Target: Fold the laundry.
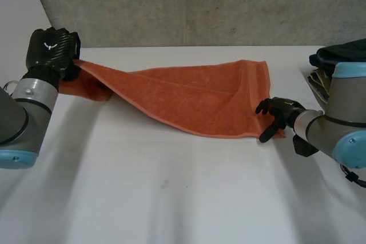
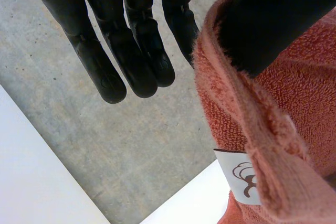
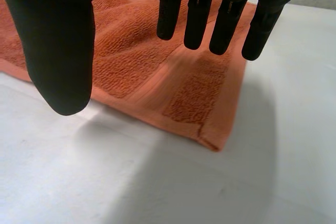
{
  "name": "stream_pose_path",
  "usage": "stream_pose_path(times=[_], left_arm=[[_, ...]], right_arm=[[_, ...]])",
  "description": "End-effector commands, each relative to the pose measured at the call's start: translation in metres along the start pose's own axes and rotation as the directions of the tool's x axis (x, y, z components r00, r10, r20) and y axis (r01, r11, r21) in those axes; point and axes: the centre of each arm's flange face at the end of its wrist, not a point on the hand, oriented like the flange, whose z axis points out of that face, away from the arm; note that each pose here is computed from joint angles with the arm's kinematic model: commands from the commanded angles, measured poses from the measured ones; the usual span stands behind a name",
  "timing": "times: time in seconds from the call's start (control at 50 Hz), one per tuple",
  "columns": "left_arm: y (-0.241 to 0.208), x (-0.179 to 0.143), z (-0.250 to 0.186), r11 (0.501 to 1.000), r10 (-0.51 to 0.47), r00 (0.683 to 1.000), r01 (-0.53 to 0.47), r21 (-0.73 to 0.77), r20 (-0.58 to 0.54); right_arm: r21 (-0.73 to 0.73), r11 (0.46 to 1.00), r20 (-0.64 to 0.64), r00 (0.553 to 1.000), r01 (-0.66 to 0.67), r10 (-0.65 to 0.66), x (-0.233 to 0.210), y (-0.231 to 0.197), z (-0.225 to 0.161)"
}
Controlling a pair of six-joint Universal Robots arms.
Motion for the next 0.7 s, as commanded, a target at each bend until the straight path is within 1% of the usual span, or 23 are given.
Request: stream_pose_path(times=[0.02,0.14,0.22,0.38,0.58,0.7], left_arm=[[-0.002,0.0,0.001,1.0,-0.008,1.0,0.008,0.005,-0.001],[-0.002,0.0,0.001,1.0,-0.01,1.0,0.01,0.006,-0.006],[-0.002,0.001,0.001,1.0,-0.01,1.0,0.01,0.006,-0.007],[-0.002,0.001,0.001,1.0,-0.01,1.0,0.01,0.008,-0.007],[-0.002,0.002,0.001,1.0,-0.01,1.0,0.01,0.009,-0.01],[-0.002,0.0,0.001,1.0,-0.009,1.0,0.009,0.009,-0.01]], right_arm=[[0.0,0.997,0.003,0.997,0.073,-0.073,-0.009,0.005,0.0],[0.017,0.981,-0.03,0.981,0.193,-0.193,-0.006,0.006,0.006],[0.042,0.967,-0.046,0.968,0.25,-0.248,-0.005,0.005,0.011],[0.065,0.95,-0.067,0.951,0.305,-0.301,-0.003,0.003,0.02],[0.066,0.937,-0.081,0.938,0.342,-0.336,-0.001,0.005,0.035],[0.095,0.925,-0.11,0.928,0.367,-0.356,-0.001,-0.004,0.039]])
